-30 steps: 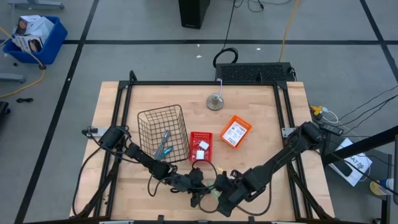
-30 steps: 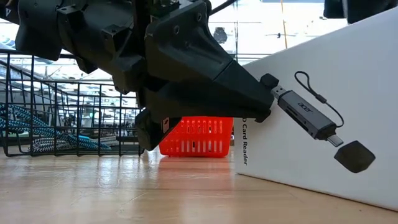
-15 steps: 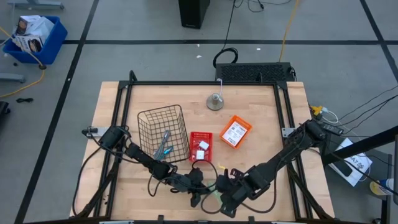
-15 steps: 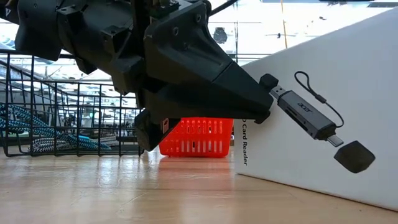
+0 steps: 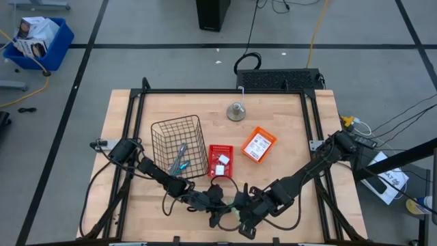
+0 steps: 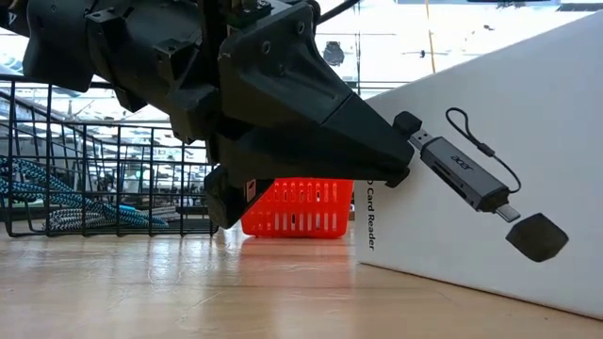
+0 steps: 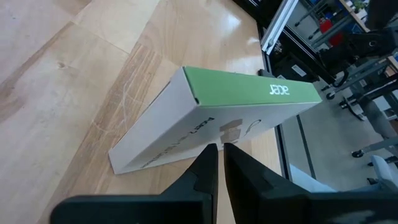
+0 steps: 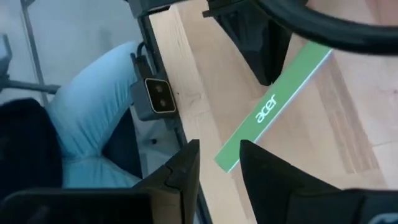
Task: Pick and place items into bin
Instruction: Put the card reader box into the orange basket
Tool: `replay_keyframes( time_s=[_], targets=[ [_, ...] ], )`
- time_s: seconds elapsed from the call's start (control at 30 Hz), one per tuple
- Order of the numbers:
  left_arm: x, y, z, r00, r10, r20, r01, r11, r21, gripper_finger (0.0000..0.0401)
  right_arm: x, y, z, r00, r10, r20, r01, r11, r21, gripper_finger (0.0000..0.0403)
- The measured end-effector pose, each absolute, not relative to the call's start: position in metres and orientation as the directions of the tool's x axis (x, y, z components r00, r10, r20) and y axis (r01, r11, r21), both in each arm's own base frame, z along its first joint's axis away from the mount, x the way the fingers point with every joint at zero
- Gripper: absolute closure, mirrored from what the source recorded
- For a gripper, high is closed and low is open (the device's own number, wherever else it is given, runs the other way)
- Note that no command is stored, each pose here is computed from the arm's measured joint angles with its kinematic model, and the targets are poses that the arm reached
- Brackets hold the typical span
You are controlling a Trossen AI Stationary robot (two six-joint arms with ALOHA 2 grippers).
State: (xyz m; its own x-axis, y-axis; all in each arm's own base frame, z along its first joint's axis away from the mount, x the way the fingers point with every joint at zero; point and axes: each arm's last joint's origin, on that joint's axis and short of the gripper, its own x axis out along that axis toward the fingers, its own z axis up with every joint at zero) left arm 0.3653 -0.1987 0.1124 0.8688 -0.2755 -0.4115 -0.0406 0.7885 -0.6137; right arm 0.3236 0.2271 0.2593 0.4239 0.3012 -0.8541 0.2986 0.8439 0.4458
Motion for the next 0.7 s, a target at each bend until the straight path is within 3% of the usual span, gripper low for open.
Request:
replay_keyframes(
  time_s=[0.23,0.53,0.7],
  targets=[
    [0.3653,-0.1987,0.1124,0.869,-0.276,-0.412,-0.040,0.789,-0.613,0.0370,0.3277,0.2271,0.2614,0.456,0.318,-0.832,0.370,0.782,0.501,0.0285],
    [0.3653,-0.1987,0.1124,0.869,-0.276,-0.412,-0.039,0.790,-0.612,0.0370,0.3266,0.2273,0.2608,0.479,0.269,-0.836,0.365,0.805,0.468,0.0163],
    [0.3653,-0.1987,0.1124,0.869,-0.275,-0.412,-0.039,0.790,-0.611,0.0370,0.3242,0.2263,0.2559,0.456,0.224,-0.861,0.393,0.818,0.421,0.0134]
  ],
)
